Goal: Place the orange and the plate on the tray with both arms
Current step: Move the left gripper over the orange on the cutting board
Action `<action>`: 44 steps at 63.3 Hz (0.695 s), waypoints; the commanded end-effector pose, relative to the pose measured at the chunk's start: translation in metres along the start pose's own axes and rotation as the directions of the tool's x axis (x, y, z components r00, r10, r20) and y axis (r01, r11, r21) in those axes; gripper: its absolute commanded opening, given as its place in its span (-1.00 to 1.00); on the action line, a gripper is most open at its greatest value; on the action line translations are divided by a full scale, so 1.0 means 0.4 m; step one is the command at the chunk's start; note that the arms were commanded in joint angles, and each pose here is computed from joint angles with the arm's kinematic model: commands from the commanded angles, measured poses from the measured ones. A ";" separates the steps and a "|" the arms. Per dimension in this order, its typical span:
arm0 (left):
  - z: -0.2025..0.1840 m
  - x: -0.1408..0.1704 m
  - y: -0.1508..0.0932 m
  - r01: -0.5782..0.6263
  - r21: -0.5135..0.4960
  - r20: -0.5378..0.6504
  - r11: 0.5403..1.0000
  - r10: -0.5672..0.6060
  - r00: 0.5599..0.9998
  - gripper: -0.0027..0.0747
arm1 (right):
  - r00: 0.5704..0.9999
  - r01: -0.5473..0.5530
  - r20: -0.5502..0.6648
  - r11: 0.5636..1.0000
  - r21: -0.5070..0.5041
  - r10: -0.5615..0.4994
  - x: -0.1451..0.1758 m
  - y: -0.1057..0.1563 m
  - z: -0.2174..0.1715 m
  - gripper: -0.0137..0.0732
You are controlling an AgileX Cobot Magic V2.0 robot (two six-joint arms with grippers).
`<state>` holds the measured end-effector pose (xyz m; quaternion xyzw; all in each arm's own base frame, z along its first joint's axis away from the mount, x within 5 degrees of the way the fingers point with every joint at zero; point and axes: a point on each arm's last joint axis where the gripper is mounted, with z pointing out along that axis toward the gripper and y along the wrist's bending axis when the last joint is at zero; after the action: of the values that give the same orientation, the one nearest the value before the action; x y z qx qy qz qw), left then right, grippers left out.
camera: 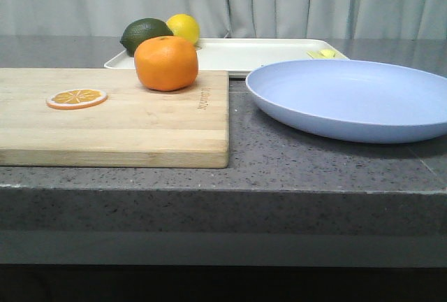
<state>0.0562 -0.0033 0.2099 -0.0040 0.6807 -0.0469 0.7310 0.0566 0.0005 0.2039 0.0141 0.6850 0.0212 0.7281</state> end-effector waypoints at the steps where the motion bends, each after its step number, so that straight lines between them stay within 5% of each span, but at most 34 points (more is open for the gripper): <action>1: -0.002 0.003 0.003 0.010 -0.007 0.065 1.000 -0.009 0.998 -0.98 | 0.992 0.019 0.126 1.000 0.000 -0.019 -0.042 0.001 -0.007 -0.95; 44: -0.004 -0.013 0.003 0.010 -0.008 0.111 1.000 -0.009 0.994 -0.98 | 0.983 0.019 0.184 1.000 0.001 -0.019 -0.056 0.001 -0.009 -0.95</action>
<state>0.0560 -0.0031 0.2115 -0.0048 0.6741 -0.0466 0.7371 0.0564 0.0004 0.2069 0.0145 0.6732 0.0210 0.7391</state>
